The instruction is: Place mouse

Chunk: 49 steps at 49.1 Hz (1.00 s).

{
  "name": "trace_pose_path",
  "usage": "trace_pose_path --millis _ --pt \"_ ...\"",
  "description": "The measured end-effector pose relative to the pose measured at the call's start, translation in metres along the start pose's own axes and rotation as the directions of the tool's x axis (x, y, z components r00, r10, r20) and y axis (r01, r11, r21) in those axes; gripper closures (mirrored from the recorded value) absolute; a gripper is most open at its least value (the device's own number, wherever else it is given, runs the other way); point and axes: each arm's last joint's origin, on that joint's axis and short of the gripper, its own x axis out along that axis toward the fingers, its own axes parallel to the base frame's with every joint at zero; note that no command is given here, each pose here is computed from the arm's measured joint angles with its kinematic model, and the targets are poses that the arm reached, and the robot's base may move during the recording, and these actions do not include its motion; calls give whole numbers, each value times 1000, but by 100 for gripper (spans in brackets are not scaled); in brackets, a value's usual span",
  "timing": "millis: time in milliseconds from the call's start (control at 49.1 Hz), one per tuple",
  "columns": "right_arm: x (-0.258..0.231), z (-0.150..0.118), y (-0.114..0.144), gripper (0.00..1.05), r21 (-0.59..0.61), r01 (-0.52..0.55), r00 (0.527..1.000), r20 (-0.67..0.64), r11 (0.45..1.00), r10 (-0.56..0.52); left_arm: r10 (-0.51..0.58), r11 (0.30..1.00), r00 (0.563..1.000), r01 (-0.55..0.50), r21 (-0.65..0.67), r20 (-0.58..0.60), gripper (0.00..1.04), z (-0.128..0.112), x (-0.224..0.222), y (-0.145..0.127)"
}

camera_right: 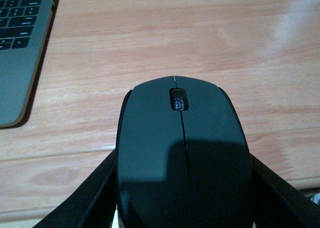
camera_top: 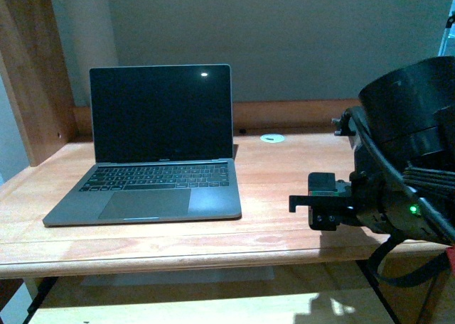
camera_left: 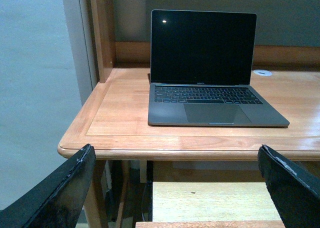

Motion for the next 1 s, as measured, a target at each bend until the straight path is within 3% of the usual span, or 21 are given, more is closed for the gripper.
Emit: trace_pose_path --millis 346,998 --pt "45 -4 15 41 -25 98 994 -51 995 -99 0 1000 1000 0 0 0 7 0 0 0" --pt "54 -16 31 41 -54 200 978 -55 978 -203 0 1000 1000 0 0 0 7 0 0 0"
